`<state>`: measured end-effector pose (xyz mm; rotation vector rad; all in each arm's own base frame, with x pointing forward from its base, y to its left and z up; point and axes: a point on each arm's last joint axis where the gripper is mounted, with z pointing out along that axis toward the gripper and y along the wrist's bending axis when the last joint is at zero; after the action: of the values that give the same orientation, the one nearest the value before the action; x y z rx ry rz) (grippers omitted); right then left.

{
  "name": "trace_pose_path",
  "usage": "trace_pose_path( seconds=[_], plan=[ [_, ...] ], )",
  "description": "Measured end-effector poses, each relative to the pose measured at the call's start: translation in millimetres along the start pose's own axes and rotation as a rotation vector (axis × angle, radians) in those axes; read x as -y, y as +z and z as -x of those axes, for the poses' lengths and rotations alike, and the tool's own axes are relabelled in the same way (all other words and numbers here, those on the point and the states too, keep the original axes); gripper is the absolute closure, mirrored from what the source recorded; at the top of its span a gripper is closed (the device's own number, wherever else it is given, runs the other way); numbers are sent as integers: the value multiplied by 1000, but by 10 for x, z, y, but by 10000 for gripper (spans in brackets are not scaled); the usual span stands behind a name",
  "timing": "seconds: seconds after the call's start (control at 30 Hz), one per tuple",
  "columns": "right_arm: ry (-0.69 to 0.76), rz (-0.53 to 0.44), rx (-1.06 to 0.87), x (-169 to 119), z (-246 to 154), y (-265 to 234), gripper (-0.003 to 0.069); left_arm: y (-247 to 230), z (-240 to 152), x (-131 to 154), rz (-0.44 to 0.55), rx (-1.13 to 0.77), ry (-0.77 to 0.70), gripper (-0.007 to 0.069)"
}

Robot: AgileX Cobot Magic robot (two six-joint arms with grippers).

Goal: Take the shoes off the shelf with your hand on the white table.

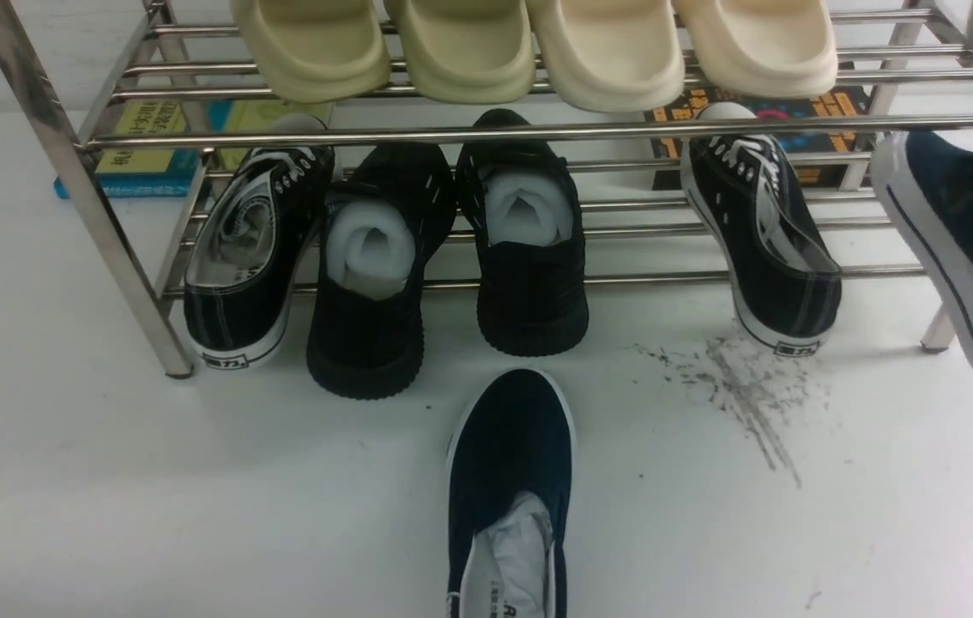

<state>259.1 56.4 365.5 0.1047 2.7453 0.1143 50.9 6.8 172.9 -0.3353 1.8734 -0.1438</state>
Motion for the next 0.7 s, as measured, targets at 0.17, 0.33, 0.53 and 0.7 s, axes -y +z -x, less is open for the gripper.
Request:
trace_pose_path(
  seconds=[0.17,0.33,0.53,0.7],
  plan=[
    [-17,74,-84,-31,-514,8,631,0,0,0,0,0,0,383],
    [-81,219,-177,-307,-1175,-80,631,0,0,0,0,0,0,383],
    [-157,235,-260,-693,-1666,30,631,0,1,0,0,1,0,383],
    [-193,121,-207,-1047,-1713,312,631,0,1,0,0,1,0,383]
  ],
)
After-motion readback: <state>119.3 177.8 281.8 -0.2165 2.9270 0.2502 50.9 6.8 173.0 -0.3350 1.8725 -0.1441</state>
